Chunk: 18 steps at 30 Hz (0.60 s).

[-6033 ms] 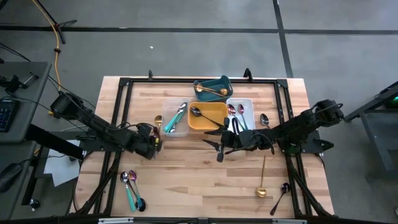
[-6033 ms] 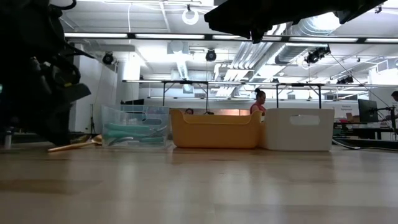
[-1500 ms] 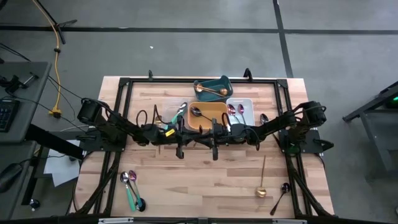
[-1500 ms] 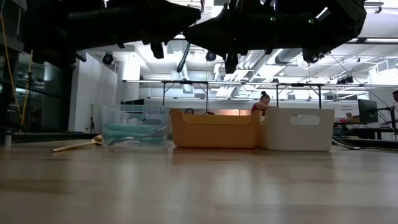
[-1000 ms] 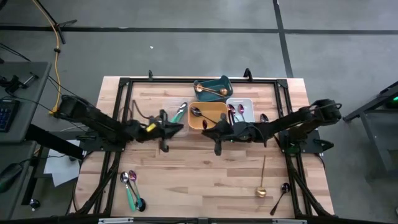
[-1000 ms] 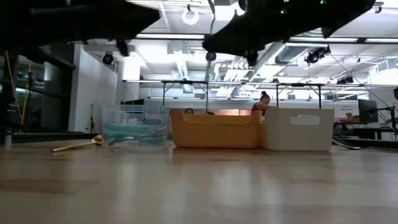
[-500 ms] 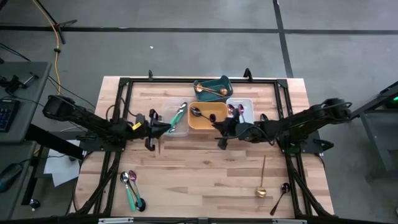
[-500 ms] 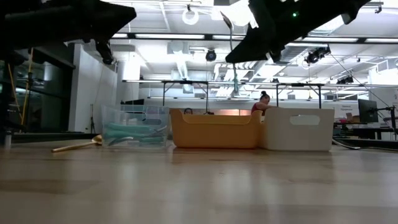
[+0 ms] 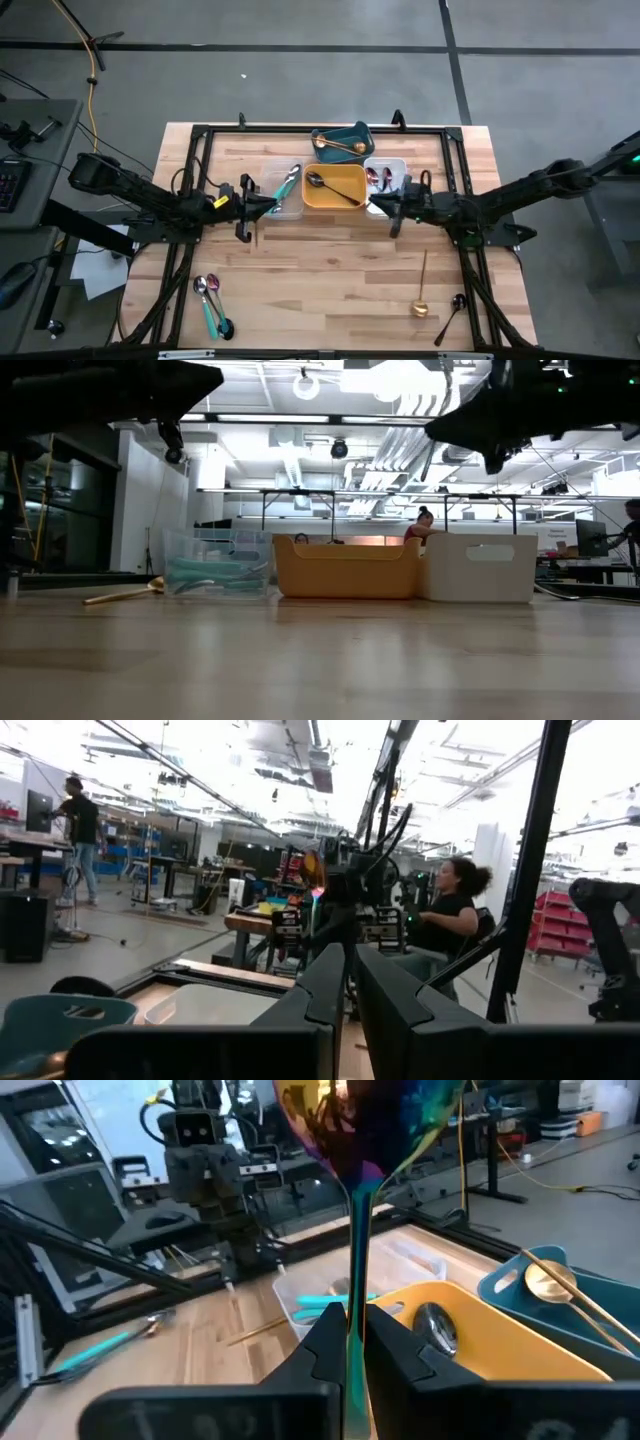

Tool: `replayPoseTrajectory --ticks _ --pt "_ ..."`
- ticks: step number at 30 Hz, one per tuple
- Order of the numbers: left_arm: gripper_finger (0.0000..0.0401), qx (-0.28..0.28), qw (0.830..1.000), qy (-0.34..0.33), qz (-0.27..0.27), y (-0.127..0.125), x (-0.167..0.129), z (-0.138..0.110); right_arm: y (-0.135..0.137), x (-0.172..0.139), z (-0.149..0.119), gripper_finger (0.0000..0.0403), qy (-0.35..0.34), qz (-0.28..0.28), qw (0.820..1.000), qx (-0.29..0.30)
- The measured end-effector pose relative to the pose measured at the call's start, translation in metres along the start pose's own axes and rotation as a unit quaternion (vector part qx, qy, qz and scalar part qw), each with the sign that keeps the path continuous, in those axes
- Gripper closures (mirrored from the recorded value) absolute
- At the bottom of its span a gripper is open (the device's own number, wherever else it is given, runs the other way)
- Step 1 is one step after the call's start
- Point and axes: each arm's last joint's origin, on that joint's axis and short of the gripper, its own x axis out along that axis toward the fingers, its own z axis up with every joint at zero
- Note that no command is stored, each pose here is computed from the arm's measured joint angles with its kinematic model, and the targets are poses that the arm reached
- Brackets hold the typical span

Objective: Sort silverware by color (type)
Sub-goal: Put the distorted-color spoon into the white bin

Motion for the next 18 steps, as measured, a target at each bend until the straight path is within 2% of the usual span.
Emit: replayPoseTrajectory --ticks 8,18 --pt "0.038 0.015 0.999 0.033 0.007 -0.0021 0.0083 -0.0019 0.0019 0.001 0.0001 0.0393 0.007 -0.001 1.0 -0.009" --pt "0.038 0.017 0.999 0.042 0.008 -0.0021 0.0089 -0.0031 0.0031 0.0028 0.0006 0.0393 0.011 0.0 1.0 -0.023"
